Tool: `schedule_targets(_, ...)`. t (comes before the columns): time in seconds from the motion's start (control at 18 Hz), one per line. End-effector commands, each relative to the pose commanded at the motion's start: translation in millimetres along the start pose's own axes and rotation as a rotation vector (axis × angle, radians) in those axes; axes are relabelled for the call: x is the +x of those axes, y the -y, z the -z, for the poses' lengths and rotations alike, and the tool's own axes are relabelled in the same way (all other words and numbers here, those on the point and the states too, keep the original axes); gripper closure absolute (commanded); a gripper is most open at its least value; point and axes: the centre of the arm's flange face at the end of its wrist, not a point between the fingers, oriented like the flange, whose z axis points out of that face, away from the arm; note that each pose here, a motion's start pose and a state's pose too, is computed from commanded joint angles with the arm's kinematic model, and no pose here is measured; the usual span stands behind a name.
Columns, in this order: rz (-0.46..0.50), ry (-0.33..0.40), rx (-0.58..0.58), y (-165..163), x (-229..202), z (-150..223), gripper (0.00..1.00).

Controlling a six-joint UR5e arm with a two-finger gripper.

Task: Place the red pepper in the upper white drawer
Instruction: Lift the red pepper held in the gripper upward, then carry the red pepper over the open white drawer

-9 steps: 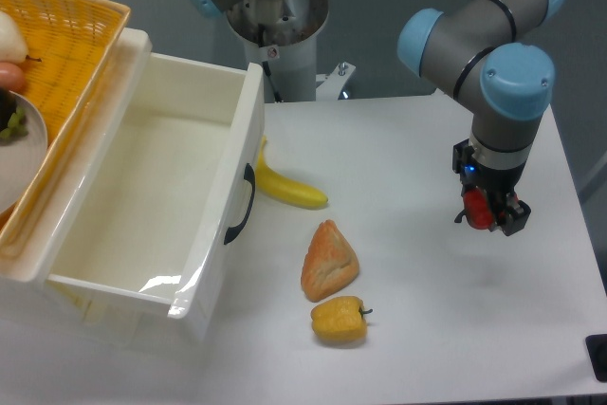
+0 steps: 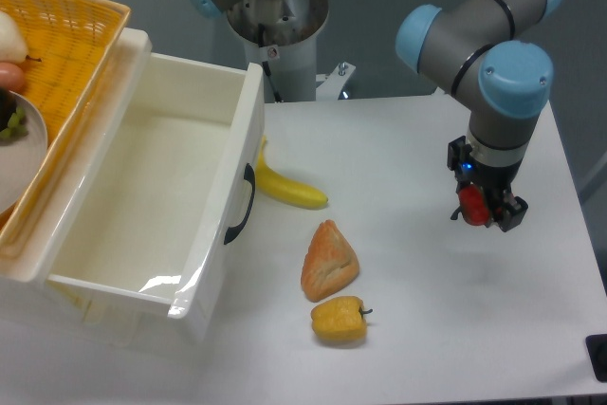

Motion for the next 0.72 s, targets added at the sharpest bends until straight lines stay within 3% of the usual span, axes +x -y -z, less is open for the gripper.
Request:
schedule_targets(0.33, 0.076, 0.036, 0.102, 46, 37, 72, 0.55)
schedule_targets(0.56, 0.069, 0.075, 0.182, 76, 54, 104, 0.55)
schedule_targets(0.72, 0.120, 0.100, 0.246, 96, 68, 128, 0.55)
